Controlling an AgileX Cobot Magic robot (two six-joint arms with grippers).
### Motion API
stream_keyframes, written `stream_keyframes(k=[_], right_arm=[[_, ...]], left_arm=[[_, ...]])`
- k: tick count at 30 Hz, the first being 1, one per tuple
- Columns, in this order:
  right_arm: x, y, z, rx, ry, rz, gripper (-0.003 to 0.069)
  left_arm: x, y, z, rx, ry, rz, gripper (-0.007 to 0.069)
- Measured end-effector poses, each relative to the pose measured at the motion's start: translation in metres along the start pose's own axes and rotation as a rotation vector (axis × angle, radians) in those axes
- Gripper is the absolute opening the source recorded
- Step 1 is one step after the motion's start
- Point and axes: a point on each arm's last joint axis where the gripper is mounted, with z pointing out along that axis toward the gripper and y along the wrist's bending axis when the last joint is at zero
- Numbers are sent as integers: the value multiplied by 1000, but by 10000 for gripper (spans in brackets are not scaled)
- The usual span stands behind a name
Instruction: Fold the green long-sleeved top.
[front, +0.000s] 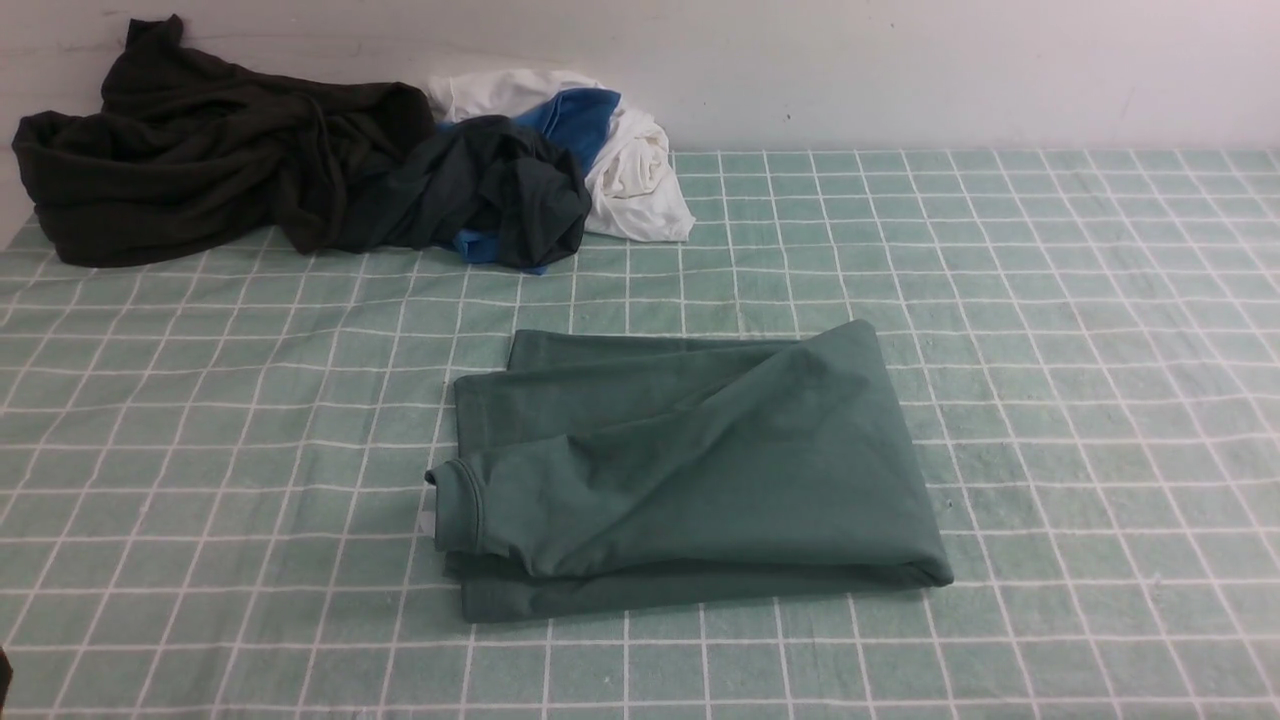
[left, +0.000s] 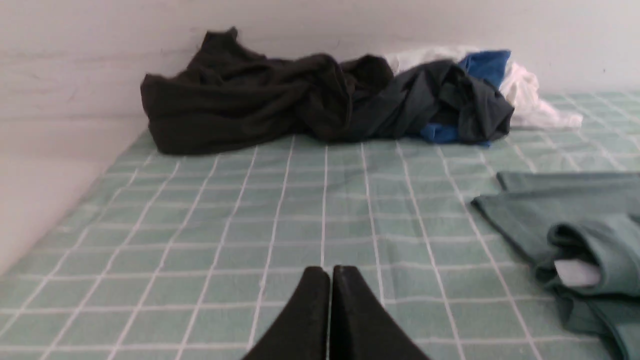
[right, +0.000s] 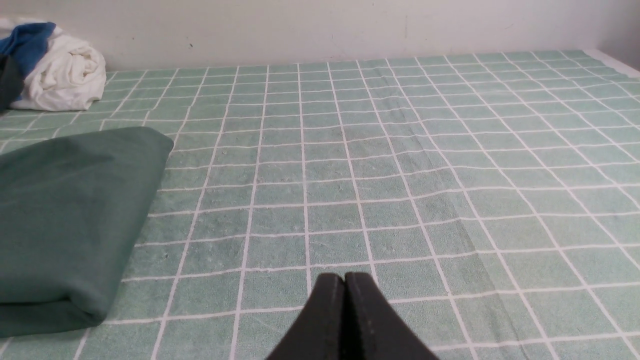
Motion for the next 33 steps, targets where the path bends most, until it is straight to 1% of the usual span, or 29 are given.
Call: stream_keyframes(k=[5, 33], right_arm=[[0, 0, 0, 0, 1, -16, -14], [0, 0, 0, 0, 1, -20, -14]], left_arm=[[13, -2, 0, 14, 117, -34, -3], [13, -2, 0, 16, 118, -38, -3]])
